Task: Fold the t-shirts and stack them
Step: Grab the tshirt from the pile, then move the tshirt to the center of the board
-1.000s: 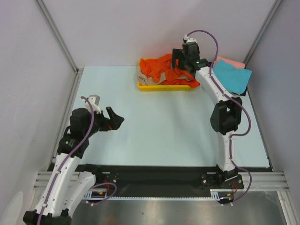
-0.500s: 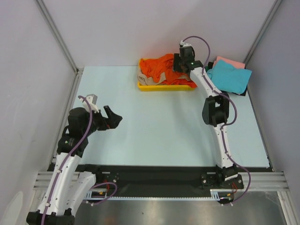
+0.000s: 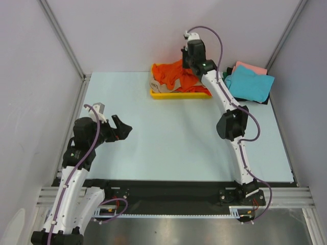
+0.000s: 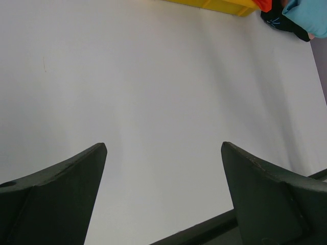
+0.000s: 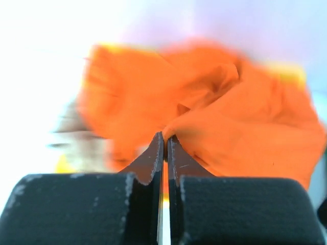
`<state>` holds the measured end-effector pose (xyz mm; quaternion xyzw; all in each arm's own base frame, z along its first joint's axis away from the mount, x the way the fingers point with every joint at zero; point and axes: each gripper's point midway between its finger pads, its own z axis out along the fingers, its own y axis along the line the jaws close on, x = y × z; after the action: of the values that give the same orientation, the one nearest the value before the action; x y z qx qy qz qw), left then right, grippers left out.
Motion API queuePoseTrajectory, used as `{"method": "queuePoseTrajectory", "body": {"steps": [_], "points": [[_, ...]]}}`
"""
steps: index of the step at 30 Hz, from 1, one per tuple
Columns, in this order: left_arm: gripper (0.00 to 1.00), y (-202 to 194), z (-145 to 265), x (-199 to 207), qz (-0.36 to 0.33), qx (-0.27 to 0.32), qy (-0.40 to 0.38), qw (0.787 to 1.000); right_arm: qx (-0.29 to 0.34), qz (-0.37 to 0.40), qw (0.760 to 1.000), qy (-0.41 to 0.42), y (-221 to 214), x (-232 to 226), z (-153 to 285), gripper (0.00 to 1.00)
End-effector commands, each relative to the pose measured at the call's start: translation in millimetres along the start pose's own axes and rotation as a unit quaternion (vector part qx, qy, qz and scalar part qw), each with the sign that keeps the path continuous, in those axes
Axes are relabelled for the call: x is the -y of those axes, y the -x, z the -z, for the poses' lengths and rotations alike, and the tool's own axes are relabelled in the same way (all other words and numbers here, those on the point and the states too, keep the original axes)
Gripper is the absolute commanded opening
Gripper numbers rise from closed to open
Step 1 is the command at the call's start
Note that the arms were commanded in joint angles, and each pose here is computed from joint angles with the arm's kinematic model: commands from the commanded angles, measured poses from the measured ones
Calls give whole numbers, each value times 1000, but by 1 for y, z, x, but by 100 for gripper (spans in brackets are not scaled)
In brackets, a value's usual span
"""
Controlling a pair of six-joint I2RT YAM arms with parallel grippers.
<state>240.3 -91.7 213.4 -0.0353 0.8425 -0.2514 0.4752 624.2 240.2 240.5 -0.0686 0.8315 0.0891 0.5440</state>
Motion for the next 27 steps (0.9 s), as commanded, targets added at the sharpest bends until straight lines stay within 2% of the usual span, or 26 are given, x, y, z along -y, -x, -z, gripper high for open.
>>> {"method": "queuePoseTrajectory", "body": {"steps": [1, 2, 4, 7, 9, 10, 13, 15, 17, 18, 20, 21, 25, 27], "points": [[100, 8, -1, 1, -9, 16, -5, 1000, 294, 43, 951, 86, 225, -89, 236, 0], [100, 8, -1, 0, -9, 15, -4, 1000, 342, 56, 933, 96, 244, -113, 277, 0], [100, 8, -2, 0, -8, 14, -2, 1000, 383, 49, 916, 106, 263, -113, 343, 0], [100, 7, -2, -1, -8, 13, 0, 1000, 378, 31, 919, 103, 262, -98, 374, 0], [100, 8, -2, -1, -8, 13, 1, 1000, 345, 32, 935, 77, 242, -81, 361, 0], [100, 7, -3, -2, -7, 12, 1, 1000, 308, 27, 949, 59, 216, -66, 343, 0], [100, 8, -2, -3, -8, 13, 6, 1000, 244, 1, 970, 8, 165, -19, 305, 0], [100, 8, -2, -4, -7, 13, 10, 1000, 177, -44, 983, -13, 101, 4, 278, 0], [100, 8, -2, -7, -5, 14, 17, 1000, 148, -89, 984, -46, 66, 41, 265, 0], [100, 8, -2, -8, -3, 13, 21, 1000, 109, -92, 987, -68, 20, 57, 257, 0], [100, 7, -3, -8, -2, 11, 22, 1000, 84, -117, 986, -87, -17, 79, 255, 0], [100, 6, -5, -9, 0, 7, 23, 1000, 58, -122, 986, -94, -50, 86, 257, 0], [100, 1, -9, -14, 5, -11, 34, 999, 3, -129, 984, -121, -119, 106, 270, 1], [100, 2, -10, -18, 9, -12, 45, 999, -12, -148, 976, -160, -138, 126, 278, 8]]}}
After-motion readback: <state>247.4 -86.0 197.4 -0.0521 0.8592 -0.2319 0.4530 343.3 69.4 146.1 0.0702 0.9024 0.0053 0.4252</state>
